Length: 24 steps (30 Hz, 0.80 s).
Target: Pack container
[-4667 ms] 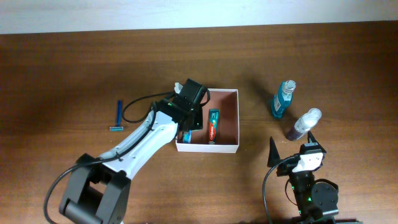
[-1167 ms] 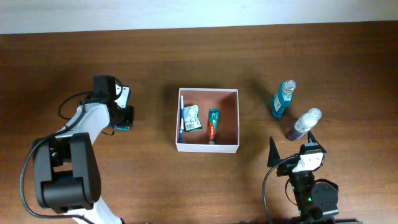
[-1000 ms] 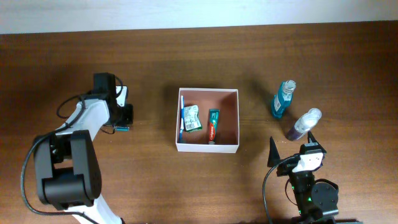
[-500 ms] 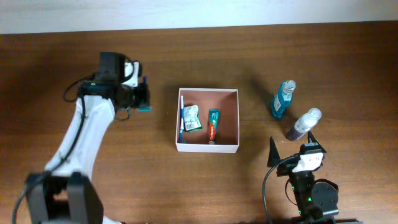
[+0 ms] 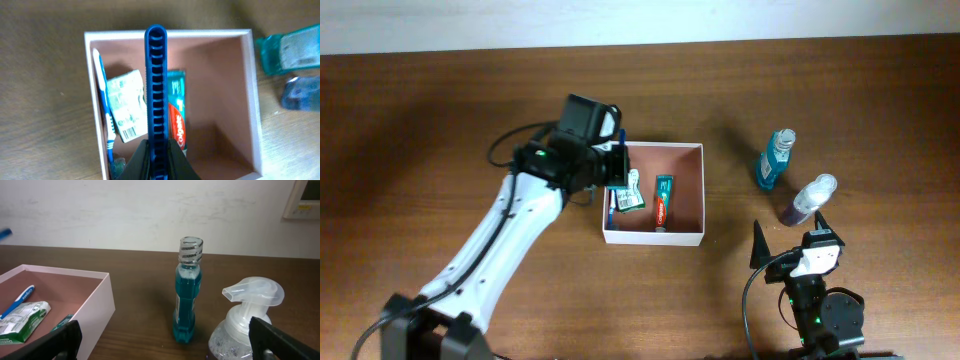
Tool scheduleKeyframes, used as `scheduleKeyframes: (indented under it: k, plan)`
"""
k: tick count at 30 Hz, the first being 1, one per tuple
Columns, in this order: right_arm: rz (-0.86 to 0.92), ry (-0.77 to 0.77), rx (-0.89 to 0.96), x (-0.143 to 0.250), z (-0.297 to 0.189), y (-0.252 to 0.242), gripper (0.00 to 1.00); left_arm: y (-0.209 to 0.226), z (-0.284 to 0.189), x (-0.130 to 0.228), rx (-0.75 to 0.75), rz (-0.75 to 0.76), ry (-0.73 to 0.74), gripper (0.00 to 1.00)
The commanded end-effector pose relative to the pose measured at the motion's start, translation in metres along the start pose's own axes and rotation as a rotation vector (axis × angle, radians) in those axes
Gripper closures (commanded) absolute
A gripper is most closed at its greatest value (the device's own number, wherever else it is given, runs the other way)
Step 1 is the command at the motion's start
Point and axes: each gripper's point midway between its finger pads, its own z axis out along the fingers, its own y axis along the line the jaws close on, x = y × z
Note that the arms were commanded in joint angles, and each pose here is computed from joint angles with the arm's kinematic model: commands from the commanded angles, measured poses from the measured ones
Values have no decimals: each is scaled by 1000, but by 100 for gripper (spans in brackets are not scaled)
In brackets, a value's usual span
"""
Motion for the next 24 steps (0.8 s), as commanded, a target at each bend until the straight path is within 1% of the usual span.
scheduleKeyframes:
  k: [1,8,15,20,24]
  plan:
    - [-6,6,7,4,0,-2,2,-1,20,12,-41,-2,58,100]
    - [-6,5,6,3,0,-2,2,-1,48,30,-71,4,135,99]
    - [-6,5,6,3,0,-2,2,16,68,39,-196,4,155,99]
    - [-6,5,6,3,0,-2,2,26,83,44,-239,2,170,99]
    - [-6,6,7,4,0,-2,2,28,91,47,-244,1,185,99]
